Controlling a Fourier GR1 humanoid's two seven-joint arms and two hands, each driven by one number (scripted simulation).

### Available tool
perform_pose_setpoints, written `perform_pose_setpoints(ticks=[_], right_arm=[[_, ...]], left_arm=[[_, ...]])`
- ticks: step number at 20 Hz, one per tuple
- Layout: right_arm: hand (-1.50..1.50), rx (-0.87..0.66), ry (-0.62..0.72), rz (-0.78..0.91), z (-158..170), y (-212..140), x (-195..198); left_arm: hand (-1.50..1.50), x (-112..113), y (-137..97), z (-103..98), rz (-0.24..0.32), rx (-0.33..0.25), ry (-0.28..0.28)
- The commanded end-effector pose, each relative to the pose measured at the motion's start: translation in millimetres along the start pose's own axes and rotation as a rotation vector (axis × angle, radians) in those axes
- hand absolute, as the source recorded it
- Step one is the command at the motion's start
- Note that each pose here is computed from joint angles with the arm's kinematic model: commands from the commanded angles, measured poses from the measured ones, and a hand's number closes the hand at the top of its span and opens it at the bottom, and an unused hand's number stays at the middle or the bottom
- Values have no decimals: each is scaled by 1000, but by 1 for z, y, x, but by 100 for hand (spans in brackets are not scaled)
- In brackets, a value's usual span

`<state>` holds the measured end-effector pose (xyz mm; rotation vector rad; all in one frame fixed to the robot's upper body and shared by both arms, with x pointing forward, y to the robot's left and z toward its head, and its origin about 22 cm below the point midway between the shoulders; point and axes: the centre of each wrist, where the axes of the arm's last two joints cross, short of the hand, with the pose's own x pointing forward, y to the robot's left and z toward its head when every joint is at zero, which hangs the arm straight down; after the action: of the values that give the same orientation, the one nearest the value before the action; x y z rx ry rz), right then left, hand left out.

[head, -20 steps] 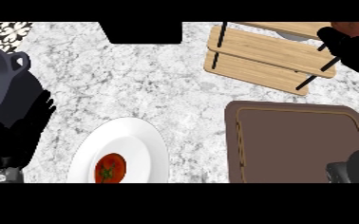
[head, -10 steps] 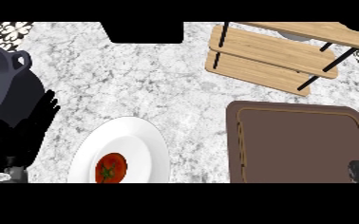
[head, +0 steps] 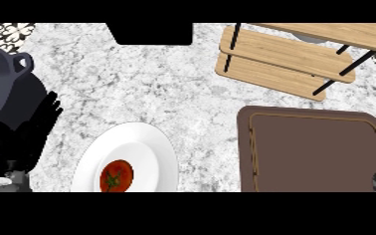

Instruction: Pick the sweet potato from the tray and place it in the tiered shelf

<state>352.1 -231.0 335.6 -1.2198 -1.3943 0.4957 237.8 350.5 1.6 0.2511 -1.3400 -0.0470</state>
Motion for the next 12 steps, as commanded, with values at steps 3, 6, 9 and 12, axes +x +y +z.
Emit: perform_pose_setpoints(ticks=[3,6,9,12], right_arm=[[-150,-62,151,-44,-29,19,-38],[-150,11,97,56,-36,31,-28],[-150,-22,70,25,-42,31,-32],[-150,-34,42,-59,-35,49,-42]], left_arm=[[0,-5,12,5,1,-5,18],[0,-3,11,-3,1,-10,2],[0,-15,2,-8,7,9,-2],[0,-13,1,7,1,-5,-4]])
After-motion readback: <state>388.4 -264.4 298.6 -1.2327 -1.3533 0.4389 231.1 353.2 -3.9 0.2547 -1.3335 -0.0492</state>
